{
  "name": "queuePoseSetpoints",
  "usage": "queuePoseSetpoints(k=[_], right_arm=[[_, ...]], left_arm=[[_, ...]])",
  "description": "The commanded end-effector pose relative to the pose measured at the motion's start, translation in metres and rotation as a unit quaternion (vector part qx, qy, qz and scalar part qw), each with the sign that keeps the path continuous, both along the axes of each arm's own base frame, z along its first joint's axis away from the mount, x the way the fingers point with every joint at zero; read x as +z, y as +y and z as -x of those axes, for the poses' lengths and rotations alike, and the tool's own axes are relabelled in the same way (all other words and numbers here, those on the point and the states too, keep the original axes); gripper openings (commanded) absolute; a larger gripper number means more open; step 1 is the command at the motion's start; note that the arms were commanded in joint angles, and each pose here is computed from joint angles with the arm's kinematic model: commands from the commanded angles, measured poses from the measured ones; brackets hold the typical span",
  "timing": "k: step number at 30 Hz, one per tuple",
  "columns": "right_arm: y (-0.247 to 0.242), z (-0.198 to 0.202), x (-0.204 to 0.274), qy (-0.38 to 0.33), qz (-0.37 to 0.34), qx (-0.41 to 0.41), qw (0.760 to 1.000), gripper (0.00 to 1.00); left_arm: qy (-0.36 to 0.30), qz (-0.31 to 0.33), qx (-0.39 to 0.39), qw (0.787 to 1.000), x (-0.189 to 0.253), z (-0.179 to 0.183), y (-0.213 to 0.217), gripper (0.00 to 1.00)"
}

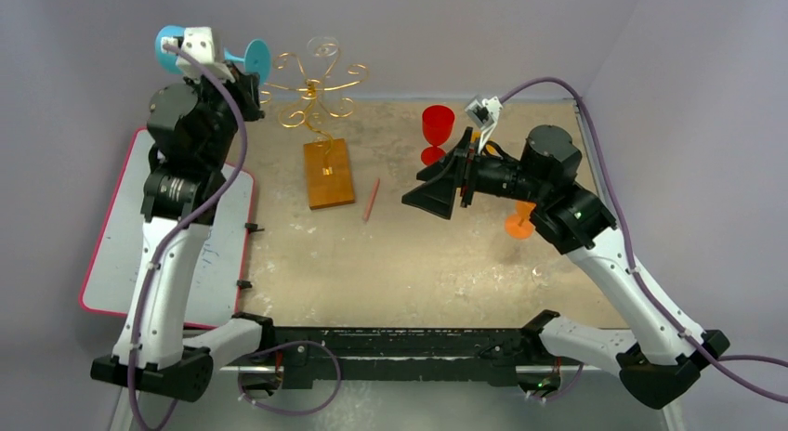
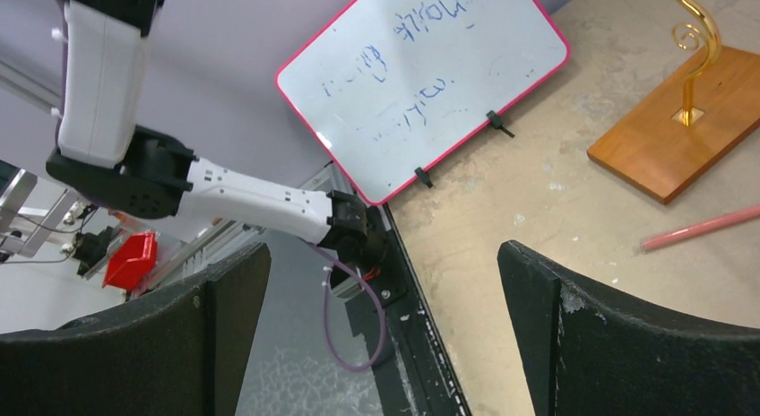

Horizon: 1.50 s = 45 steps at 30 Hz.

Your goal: Place the wine glass upside down on the wine glass rack

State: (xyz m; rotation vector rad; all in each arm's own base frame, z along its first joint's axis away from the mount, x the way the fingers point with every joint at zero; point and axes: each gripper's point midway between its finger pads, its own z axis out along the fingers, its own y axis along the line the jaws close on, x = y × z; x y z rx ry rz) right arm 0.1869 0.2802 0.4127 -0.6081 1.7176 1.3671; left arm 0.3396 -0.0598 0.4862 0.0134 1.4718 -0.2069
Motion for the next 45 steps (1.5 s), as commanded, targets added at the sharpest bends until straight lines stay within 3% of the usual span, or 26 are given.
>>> queuePoseSetpoints(k=[1, 6, 18, 27, 45], right_arm=[[-0.007, 0.009, 0.013, -0.031, -0.010, -0.003, 0.999, 1.00], [-0.008, 0.013, 0.009, -0.028, -0.006, 0.003, 1.000, 1.00], [-0.016, 0.021, 0.006, -0.028, 0.000, -0.002, 1.000, 1.00], [-0.022, 0.025, 0.005, -0.030, 0.008, -0.011, 0.999, 1.00], [-0.035, 0.015, 0.005, -0.045, 0.036, -0.058, 0.997, 1.00]], left_arm=[[0.022, 0.078, 0.076, 0.994, 0.016, -0.022, 0.024, 0.00], [0.063, 0.161, 0.048, 0.984, 0.013, -0.052, 0.039, 0.00], [0.133, 0.269, 0.009, 0.954, -0.012, -0.100, 0.025, 0.00], [0.175, 0.315, 0.014, 0.933, -0.041, -0.118, 0.023, 0.00], [0.194, 0.391, -0.022, 0.899, -0.068, -0.134, 0.013, 0.00]])
